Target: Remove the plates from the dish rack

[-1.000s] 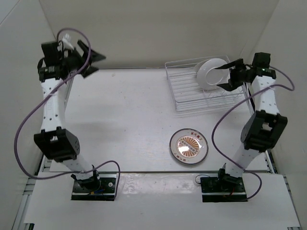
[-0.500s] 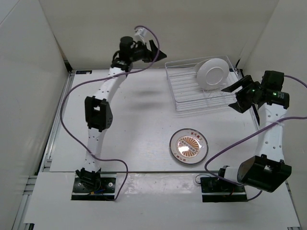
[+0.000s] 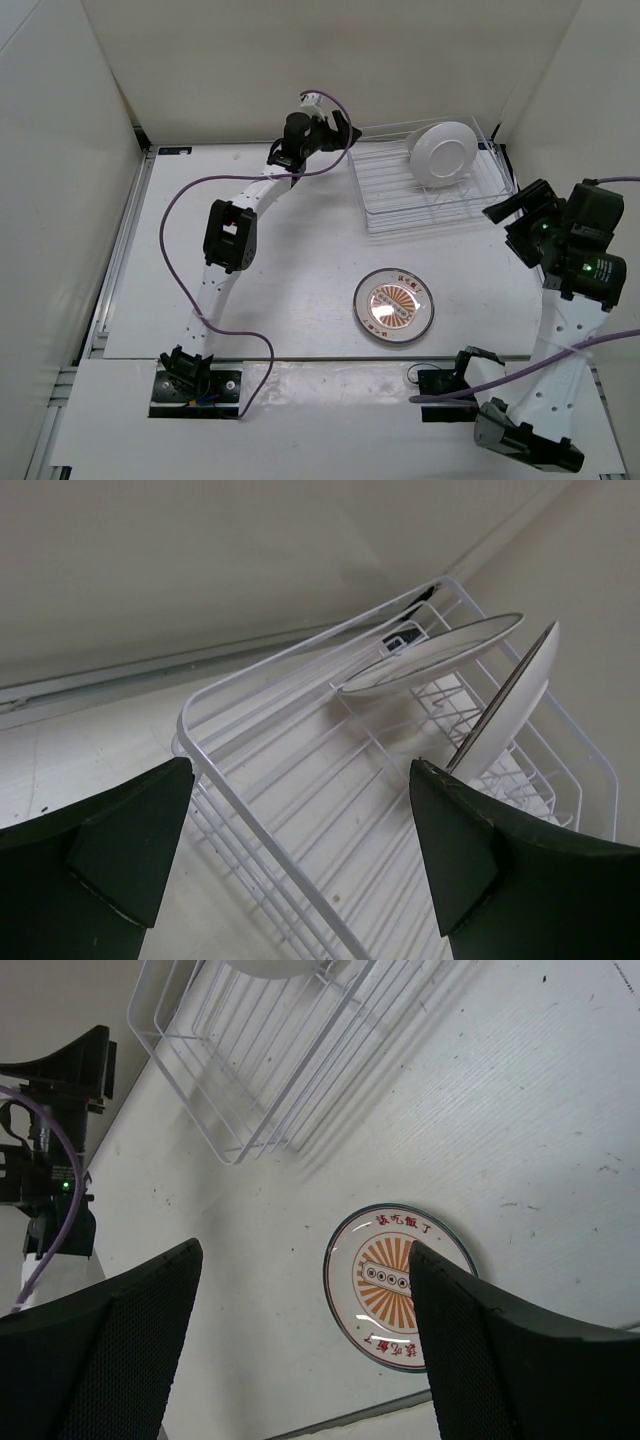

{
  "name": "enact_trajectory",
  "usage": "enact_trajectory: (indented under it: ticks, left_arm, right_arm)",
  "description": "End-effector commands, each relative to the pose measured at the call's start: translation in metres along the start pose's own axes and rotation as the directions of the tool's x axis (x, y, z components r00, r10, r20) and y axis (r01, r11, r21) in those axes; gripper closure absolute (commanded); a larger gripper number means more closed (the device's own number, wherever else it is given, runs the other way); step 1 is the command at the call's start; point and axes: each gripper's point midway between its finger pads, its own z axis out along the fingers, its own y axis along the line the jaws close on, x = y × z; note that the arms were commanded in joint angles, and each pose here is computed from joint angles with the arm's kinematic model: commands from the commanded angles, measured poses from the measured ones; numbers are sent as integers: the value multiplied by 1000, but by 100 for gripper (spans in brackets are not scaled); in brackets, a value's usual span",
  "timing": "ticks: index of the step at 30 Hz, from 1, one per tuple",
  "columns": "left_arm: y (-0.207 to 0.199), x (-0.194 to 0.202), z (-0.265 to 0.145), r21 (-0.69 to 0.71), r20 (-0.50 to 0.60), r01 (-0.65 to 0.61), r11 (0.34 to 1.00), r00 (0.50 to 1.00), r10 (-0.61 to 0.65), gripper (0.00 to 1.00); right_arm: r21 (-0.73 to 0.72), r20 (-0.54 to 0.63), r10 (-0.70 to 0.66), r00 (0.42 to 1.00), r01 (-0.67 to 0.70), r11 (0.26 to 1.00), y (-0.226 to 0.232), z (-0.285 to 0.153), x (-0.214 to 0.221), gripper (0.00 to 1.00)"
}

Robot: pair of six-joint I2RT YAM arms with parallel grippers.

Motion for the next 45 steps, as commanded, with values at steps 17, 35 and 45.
enact_trajectory:
  ticks: [17,35,45]
  left_arm:
    - [-23,-28,-55,-262,-146,200,944,959,-243,0]
    - [-55,93,-75,-316,-434,138,939,858,-273,0]
    - [-33,103,-103,-368,-484,93,925,830,-276,50]
  right_arm:
    - [90,-133,70,989,-59,994,-25,37,21,15]
    - [161,-191,-48,981,79,984,-53,35,32,11]
    - [196,-183,-93,979,129,972,-64,34,28,11]
